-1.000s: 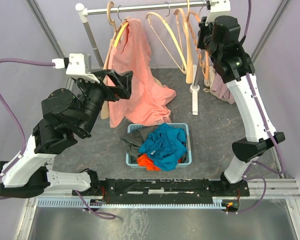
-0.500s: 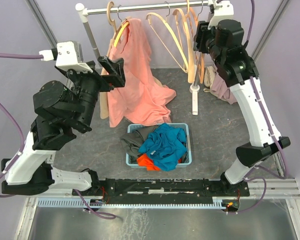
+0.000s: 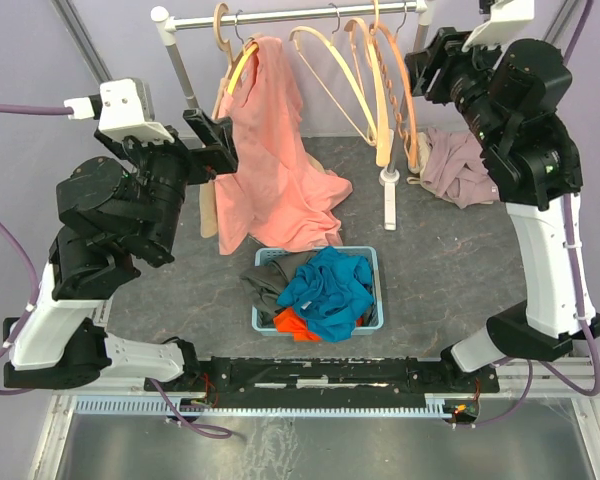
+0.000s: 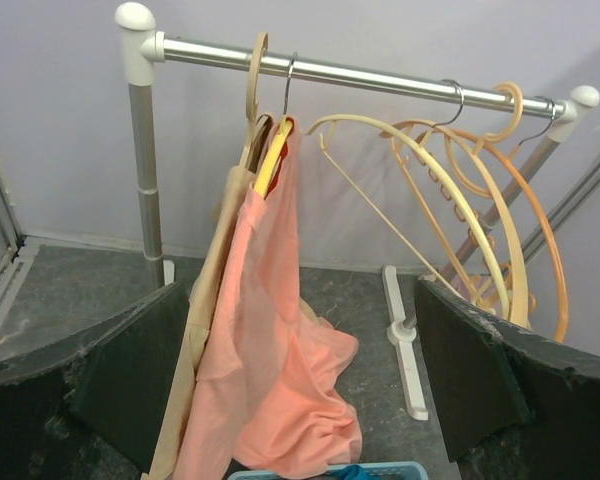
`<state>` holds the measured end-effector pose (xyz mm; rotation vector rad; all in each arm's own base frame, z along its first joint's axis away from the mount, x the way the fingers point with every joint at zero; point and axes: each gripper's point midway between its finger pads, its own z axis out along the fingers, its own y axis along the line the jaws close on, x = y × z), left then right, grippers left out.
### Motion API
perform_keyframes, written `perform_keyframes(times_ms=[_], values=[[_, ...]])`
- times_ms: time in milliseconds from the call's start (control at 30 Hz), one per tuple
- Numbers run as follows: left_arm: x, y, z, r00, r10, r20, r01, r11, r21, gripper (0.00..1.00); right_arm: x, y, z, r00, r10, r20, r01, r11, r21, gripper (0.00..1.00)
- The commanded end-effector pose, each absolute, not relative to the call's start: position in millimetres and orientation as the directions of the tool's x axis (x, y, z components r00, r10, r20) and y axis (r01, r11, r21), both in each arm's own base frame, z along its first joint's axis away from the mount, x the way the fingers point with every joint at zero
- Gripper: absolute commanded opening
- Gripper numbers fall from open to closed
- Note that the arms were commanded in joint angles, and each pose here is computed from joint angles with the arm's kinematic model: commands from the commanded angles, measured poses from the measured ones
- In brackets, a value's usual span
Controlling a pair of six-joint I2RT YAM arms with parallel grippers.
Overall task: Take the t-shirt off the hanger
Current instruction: Place the hanger on the clothesline.
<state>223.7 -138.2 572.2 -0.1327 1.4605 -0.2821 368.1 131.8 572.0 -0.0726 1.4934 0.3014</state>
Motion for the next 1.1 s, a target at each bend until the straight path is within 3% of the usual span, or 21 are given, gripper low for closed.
perform_keyframes(times_ms=[0,667,1067], values=[[221,-132,563,0.058,-0.328,-0.943,0.082,0.943,-0.323,0.99,350,171,578,0.037,0.177,-0.983,-0.384,0.911,0.150,0.60],[209,-83,541,0.086,-0.427,-0.900,-0.031,0.902,-0.431,0.99,335,381,537,-0.070,0.249,-0.966,-0.605,0.759,0.239,0.61],[204,-72,541,0.100,-0.464,-0.880,-0.004,0.884,-0.467,0.99,345,452,511,-0.135,0.341,-0.930,-0.614,0.708,0.349,0.59]])
